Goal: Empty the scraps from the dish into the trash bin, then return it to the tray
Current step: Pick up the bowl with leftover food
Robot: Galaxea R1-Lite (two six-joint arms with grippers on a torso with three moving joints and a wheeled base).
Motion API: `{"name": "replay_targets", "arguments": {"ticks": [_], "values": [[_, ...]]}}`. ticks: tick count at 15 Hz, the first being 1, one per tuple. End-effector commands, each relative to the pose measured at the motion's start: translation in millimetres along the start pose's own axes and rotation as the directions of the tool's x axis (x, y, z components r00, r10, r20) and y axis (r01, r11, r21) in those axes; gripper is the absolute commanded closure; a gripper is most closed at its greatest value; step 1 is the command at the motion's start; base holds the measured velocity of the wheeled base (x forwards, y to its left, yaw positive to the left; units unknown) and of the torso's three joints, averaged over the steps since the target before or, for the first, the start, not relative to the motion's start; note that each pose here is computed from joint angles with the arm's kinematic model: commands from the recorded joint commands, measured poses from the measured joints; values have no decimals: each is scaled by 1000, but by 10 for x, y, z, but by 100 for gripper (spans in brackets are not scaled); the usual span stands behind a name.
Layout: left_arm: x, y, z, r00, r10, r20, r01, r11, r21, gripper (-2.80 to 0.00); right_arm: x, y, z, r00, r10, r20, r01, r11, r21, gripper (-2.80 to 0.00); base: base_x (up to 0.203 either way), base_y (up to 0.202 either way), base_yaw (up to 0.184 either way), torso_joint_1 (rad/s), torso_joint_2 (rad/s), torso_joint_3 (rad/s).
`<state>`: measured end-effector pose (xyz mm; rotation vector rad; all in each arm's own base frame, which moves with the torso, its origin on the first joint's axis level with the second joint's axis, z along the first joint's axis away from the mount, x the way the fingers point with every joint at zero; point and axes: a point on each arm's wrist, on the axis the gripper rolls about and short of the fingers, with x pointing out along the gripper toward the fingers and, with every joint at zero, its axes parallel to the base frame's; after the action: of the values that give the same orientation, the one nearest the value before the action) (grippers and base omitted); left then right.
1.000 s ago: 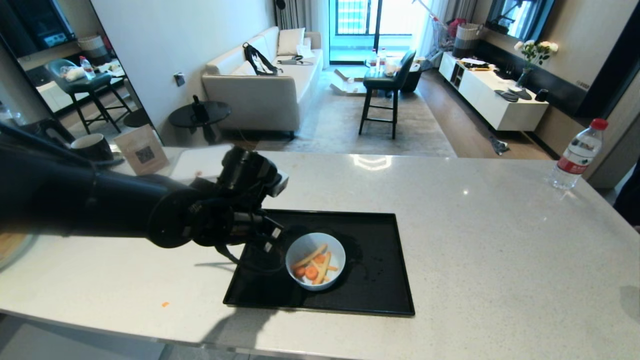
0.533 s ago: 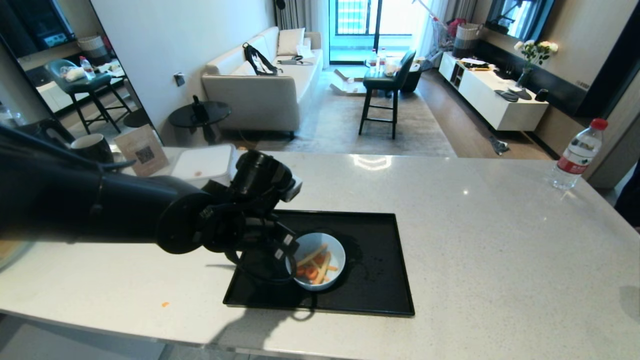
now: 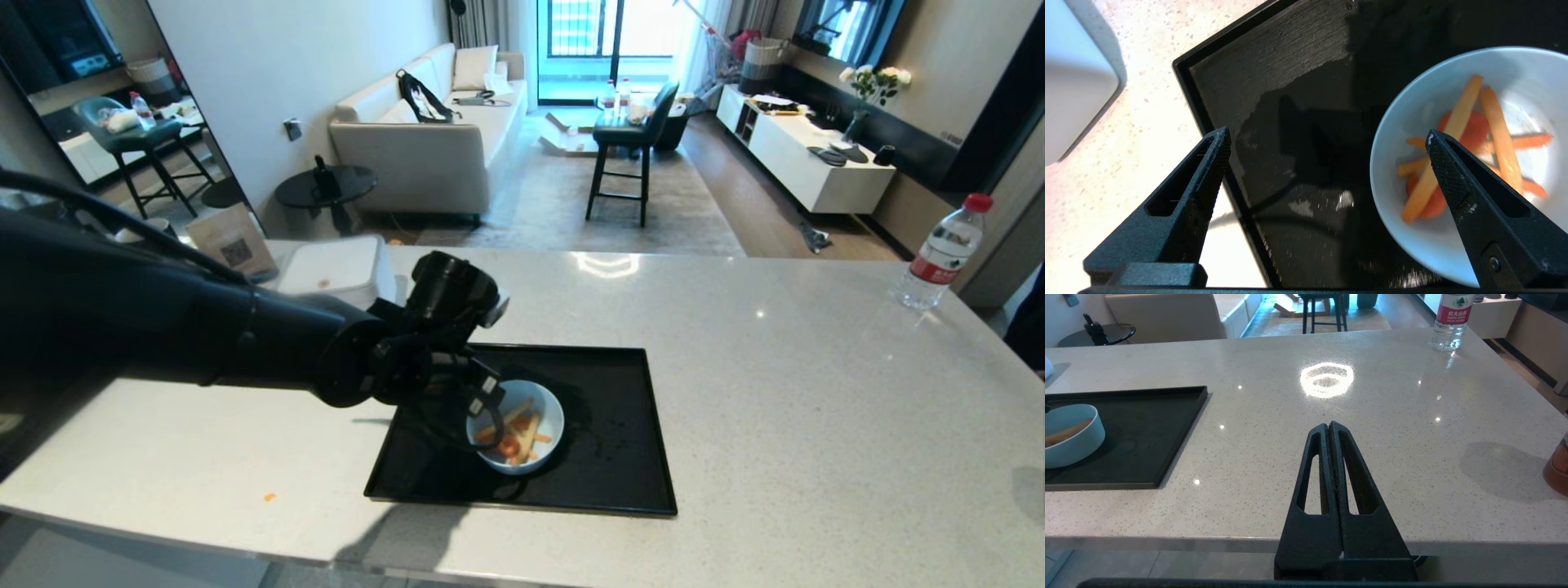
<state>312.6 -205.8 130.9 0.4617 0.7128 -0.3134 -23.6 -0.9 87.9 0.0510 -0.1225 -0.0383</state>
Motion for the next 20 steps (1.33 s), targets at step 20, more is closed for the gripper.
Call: {"name": "replay_targets", "arguments": {"ticks": [20], "values": [[487, 168, -154, 995, 79, -68, -78, 997, 16, -280, 0, 0, 1, 1000, 0, 1, 0, 1000, -1, 0, 0, 0, 0, 0, 0, 0]]}}
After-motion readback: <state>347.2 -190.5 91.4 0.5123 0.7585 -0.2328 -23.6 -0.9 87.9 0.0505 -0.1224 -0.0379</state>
